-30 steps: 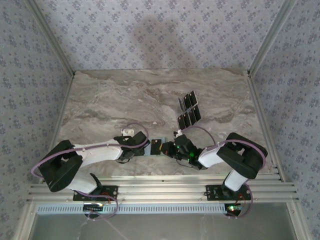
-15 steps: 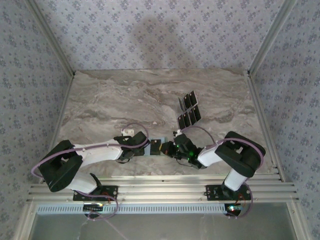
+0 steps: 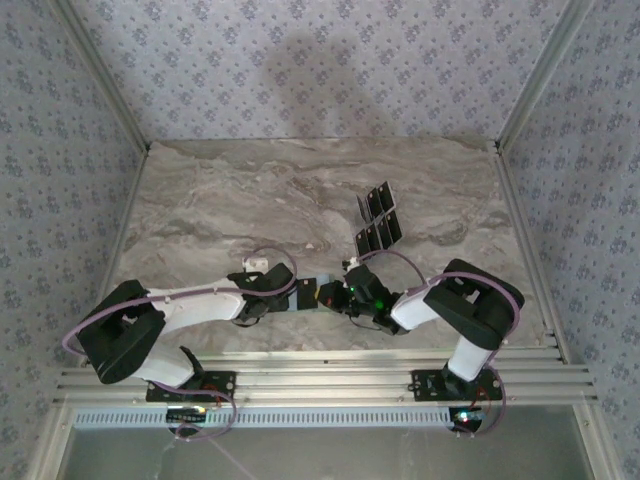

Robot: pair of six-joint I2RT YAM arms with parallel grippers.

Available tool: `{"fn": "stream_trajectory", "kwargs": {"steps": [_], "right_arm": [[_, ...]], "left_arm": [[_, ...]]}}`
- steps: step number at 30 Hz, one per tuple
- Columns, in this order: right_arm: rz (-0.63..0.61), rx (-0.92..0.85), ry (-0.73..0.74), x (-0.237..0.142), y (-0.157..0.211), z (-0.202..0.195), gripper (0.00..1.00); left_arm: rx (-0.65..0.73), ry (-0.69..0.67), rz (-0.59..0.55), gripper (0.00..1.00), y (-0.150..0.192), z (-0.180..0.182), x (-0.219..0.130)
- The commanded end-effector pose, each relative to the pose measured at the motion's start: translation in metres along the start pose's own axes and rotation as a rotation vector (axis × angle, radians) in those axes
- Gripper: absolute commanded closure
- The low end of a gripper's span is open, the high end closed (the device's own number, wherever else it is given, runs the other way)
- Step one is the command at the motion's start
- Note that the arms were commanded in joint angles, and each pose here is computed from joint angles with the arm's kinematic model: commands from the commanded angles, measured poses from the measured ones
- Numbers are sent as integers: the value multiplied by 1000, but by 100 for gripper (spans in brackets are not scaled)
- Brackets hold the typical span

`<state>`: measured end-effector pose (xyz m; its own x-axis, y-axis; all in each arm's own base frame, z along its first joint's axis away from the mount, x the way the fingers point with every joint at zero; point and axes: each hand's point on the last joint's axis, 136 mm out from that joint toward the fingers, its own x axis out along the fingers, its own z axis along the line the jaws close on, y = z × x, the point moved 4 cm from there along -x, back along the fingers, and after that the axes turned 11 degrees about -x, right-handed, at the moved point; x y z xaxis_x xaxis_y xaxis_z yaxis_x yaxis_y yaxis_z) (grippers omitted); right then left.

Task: Put the credit cards into the card holder
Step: Insert the credit card into the card slot.

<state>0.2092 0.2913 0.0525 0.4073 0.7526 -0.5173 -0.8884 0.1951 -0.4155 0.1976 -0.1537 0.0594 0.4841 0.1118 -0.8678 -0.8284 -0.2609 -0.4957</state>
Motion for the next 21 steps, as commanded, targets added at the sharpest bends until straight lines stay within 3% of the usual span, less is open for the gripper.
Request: {"fn": "stream_trajectory", "kwargs": {"steps": [1, 21], "right_arm": [[17, -6, 30, 3, 4, -8, 100], [-7, -13, 70, -9, -3, -19, 100]], "left_arm": [[59, -99, 26, 3, 12, 23, 4], [60, -100, 26, 3, 12, 22, 4]]}}
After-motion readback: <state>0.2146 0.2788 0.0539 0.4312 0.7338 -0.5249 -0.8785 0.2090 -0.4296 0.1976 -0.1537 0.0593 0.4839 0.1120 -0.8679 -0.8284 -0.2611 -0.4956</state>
